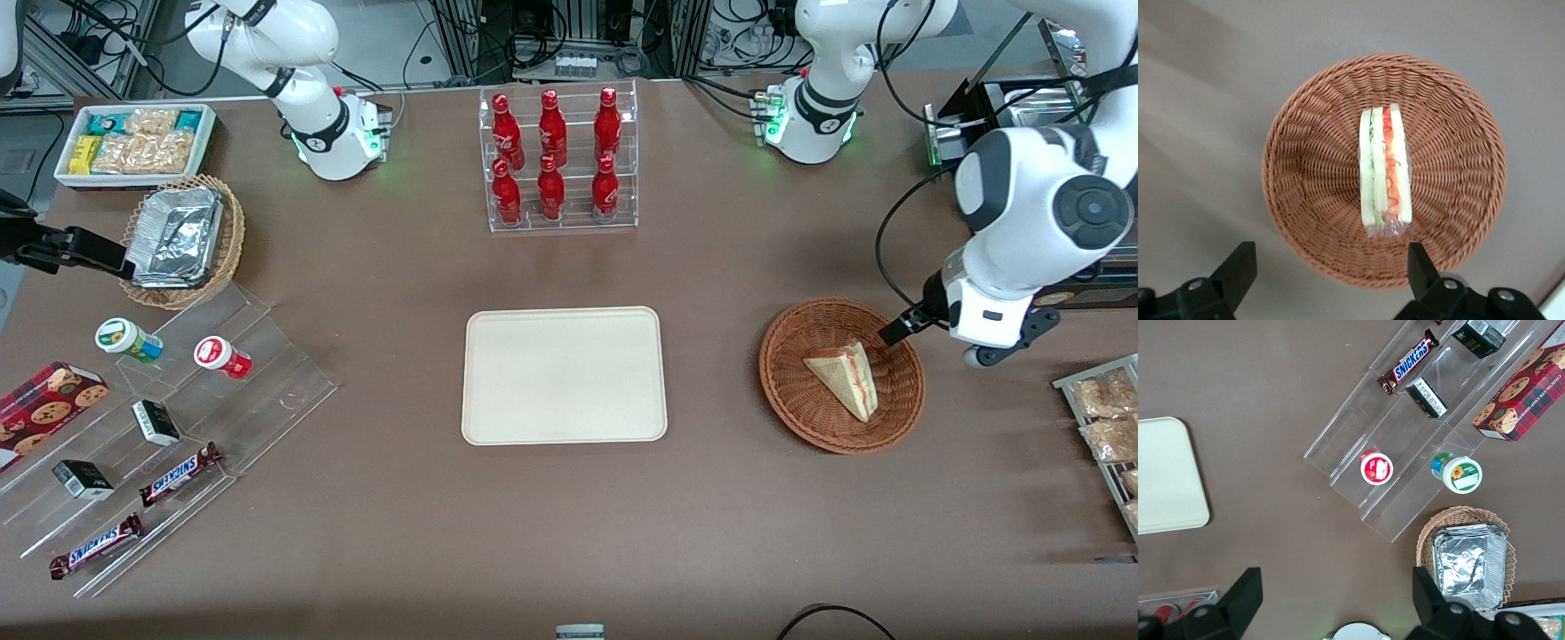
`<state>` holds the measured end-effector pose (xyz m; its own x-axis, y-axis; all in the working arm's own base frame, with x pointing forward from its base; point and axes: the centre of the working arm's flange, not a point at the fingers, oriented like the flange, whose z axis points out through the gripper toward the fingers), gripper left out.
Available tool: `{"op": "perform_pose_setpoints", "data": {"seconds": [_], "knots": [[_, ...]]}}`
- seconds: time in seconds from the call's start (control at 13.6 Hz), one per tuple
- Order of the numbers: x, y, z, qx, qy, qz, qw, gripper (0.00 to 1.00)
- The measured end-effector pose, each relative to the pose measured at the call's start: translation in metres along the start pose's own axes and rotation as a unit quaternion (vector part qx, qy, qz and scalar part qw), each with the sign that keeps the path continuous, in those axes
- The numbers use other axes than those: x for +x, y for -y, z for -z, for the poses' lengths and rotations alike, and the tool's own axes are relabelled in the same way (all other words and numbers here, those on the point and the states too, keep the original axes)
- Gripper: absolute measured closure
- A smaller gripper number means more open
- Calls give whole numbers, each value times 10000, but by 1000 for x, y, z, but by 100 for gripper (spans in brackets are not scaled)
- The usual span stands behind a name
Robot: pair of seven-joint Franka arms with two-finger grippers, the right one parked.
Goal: Place sandwich from basket to tray
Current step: 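Lower the left gripper and close it on the wrapped sandwich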
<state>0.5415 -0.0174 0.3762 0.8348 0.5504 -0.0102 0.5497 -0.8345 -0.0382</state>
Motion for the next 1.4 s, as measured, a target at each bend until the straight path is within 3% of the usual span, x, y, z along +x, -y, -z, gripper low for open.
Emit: {"op": "perform_pose_setpoints", "data": {"seconds": [0.3, 0.74, 1.4], "knots": [[-15, -7, -51, -155, -162, 351, 9991, 0], [-40, -33, -89, -189, -170, 274, 9993, 0], [-30, -30, -133, -322, -336, 331, 9984, 2]]}}
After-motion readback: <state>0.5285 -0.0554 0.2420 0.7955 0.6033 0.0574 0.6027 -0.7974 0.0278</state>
